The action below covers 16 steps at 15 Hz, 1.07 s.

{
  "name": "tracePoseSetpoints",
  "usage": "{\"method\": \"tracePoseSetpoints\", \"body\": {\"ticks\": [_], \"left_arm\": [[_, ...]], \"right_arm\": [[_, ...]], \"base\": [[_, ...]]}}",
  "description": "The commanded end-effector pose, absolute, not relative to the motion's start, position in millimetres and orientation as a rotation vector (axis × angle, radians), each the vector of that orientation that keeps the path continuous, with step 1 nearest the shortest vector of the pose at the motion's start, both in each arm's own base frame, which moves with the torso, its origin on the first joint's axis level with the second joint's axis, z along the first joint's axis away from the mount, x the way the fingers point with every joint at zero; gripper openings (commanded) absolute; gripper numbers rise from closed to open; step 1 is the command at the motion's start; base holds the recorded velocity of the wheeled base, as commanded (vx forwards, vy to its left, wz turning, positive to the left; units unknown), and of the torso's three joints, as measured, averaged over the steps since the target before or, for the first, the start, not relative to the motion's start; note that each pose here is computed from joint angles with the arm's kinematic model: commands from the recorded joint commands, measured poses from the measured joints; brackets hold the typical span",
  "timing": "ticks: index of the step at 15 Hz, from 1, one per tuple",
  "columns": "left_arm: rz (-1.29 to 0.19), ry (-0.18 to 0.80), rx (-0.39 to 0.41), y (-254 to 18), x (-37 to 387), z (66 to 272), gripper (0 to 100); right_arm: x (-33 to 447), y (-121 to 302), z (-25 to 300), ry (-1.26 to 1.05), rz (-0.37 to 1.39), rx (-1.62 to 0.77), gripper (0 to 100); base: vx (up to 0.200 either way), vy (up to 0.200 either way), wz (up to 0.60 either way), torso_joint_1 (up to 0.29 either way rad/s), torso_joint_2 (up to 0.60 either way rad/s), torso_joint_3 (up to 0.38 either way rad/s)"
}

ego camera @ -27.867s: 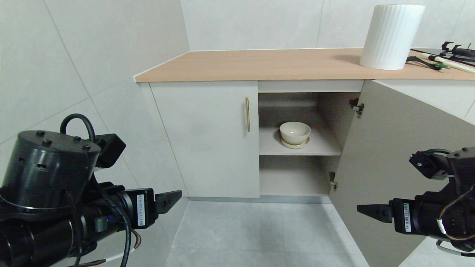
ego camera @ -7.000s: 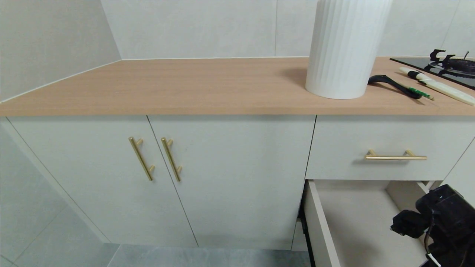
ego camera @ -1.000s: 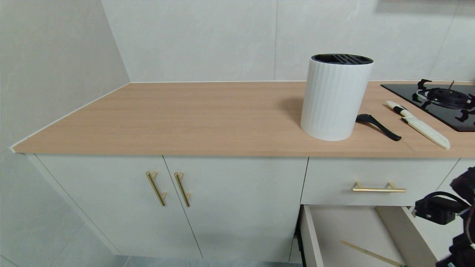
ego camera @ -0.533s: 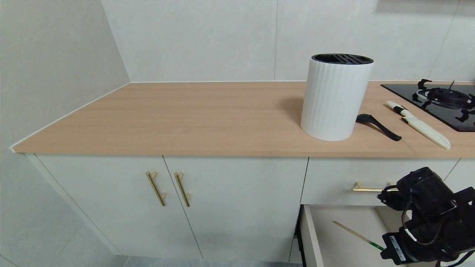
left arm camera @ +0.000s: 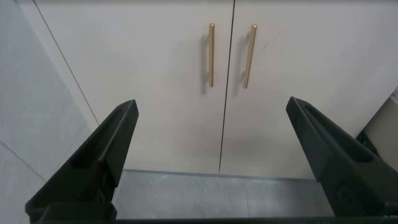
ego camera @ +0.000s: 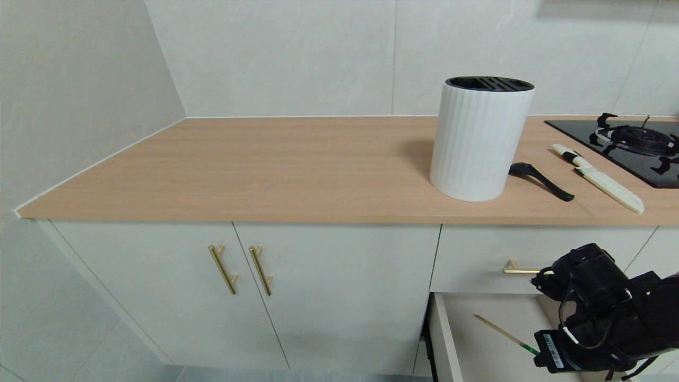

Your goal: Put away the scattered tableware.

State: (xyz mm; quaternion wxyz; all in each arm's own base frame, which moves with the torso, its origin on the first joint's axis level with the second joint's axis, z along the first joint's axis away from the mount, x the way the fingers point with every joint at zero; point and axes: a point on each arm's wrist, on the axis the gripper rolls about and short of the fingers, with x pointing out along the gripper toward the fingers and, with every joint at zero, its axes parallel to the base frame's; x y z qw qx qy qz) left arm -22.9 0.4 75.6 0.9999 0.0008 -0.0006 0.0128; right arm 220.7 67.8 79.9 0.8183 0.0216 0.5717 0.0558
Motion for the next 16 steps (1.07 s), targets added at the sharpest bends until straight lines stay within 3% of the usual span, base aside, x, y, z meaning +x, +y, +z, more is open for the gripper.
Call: {"method": "tracePoseSetpoints", "body": {"ticks": [1, 12, 16], "left_arm": [[0.026, 0.000, 0.002, 0.4, -22.8, 75.5, 100], [0.026, 0.000, 0.002, 0.4, -22.8, 75.5, 100], [0.026, 0.000, 0.002, 0.4, -22.8, 75.5, 100]], "right_arm": [[220.3, 67.6, 78.3, 1.223, 0.110, 0.041, 0], [216.7, 65.7, 83.9, 1.098, 0.077, 0.028, 0], [208.3, 63.2, 103.3, 0.995, 0.099, 0.052, 0]], "base": [[0.000, 0.000, 0.00, -0.085, 0.22, 0.139], [0.000, 0.000, 0.00, -0.127, 0.43, 0.301], [0.000, 0.000, 0.00, -0.025, 0.12, 0.083]]}}
